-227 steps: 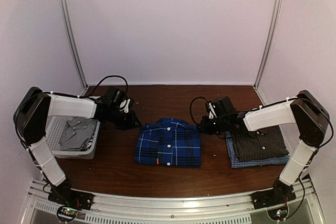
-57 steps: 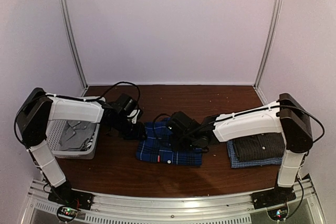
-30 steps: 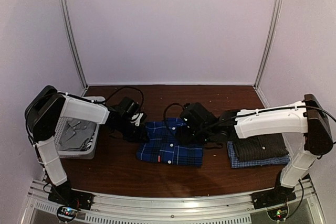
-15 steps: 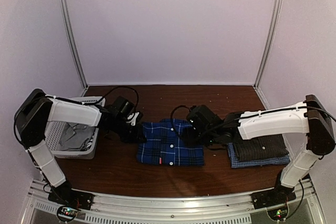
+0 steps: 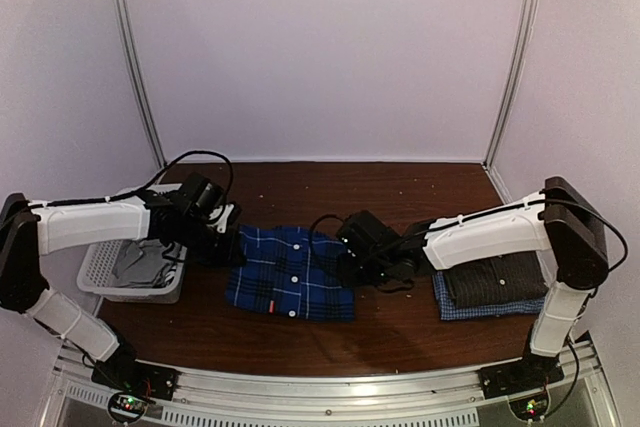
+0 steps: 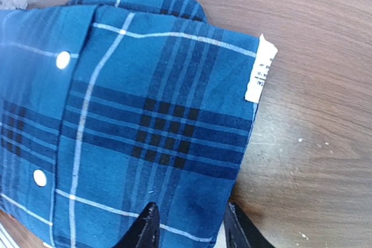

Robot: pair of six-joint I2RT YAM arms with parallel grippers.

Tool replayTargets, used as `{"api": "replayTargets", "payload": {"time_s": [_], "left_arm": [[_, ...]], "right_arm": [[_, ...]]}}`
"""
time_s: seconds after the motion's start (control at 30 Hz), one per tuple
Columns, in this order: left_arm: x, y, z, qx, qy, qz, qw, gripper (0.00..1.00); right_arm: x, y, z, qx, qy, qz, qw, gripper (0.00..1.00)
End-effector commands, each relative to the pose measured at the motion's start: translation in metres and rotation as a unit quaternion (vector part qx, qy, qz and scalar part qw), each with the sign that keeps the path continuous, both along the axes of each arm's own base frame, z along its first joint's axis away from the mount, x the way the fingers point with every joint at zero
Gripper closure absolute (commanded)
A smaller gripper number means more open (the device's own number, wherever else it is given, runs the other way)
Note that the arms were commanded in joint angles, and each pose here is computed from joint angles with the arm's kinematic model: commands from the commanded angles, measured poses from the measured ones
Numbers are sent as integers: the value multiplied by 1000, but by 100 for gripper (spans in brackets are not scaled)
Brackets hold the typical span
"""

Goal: Fold and stack the long sleeve shirts
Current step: Pick up the square-folded shirt from the center of the board, then turn over the square-folded shirt at the center of the board.

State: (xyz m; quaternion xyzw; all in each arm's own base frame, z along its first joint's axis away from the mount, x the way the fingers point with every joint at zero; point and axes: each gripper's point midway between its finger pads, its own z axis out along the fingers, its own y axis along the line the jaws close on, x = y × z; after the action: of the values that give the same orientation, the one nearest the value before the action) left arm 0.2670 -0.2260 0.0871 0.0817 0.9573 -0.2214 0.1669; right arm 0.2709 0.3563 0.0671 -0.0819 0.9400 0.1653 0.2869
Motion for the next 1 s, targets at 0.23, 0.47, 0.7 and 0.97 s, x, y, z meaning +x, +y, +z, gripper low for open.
{"api": "replayTargets", "payload": {"time_s": [0.23,0.47,0.7,0.97], "left_arm": [[6,24,34,32,-38,-7,999,100],[10,18,60,21,-51,-23,998,100],[17,3,104,-18,-78,-39,996,100],[29,-18,134,-54,-91,-63,992,100]], "right_arm": [[10,44,-11,6,3,18,1000,72],[16,73,-21,14,11,32,999,75],[23,120,-22,65,14,54,996,76],[32,200,2,204,10,81,975,76]]}}
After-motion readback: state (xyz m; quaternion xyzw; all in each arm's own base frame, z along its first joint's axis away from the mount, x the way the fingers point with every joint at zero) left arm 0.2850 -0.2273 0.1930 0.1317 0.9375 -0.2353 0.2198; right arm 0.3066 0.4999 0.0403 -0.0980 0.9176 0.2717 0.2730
